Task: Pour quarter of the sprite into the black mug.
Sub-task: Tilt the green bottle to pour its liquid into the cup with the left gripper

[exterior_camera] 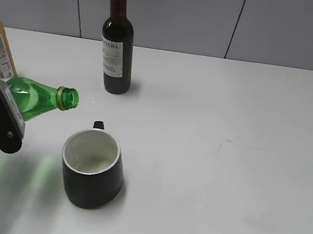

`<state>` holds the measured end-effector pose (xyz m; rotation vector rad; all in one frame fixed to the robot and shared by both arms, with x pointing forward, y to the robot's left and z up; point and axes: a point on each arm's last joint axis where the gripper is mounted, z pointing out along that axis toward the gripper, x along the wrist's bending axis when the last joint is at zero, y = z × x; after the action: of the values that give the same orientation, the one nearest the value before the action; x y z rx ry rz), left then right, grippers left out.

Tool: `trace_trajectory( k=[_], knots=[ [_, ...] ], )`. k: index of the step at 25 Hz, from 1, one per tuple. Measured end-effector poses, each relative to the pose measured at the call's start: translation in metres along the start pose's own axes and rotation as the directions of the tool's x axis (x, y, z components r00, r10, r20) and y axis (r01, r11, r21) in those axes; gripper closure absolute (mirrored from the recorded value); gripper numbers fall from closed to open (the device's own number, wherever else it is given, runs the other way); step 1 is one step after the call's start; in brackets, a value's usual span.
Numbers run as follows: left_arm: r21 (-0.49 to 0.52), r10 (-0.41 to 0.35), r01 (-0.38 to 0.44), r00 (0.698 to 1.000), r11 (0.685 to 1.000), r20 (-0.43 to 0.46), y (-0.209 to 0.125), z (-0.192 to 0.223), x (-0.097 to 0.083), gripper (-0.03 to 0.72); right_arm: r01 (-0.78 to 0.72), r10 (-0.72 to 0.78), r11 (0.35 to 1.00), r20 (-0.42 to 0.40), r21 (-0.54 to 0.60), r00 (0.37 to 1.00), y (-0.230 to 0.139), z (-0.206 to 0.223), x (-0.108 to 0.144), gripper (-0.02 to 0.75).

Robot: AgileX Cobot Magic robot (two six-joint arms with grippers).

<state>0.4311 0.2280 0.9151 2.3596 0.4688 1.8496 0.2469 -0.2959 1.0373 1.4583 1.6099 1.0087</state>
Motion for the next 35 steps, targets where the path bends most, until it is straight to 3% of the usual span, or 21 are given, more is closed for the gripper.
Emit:
trace_trajectory(
  k=[12, 25, 35],
  knots=[
    [0.004, 0.166, -0.166, 0.986, 0.986, 0.0, -0.0004, 0.0, 0.0, 0.222, 0.0, 0.0, 1.0, 0.0, 0.0, 1.0, 0.0, 0.0, 0.0, 0.155],
    [0.004, 0.334, -0.334, 0.943, 0.943, 0.0, -0.0004, 0.0, 0.0001, 0.225, 0.0, 0.0, 1.0, 0.0, 0.0, 1.0, 0.0, 0.0, 0.0, 0.155],
    [0.005, 0.376, -0.376, 0.927, 0.927, -0.002, -0.0004, 0.0, 0.0004, 0.232, 0.0, 0.0, 1.0, 0.0, 0.0, 1.0, 0.0, 0.0, 0.0, 0.155]
  ],
)
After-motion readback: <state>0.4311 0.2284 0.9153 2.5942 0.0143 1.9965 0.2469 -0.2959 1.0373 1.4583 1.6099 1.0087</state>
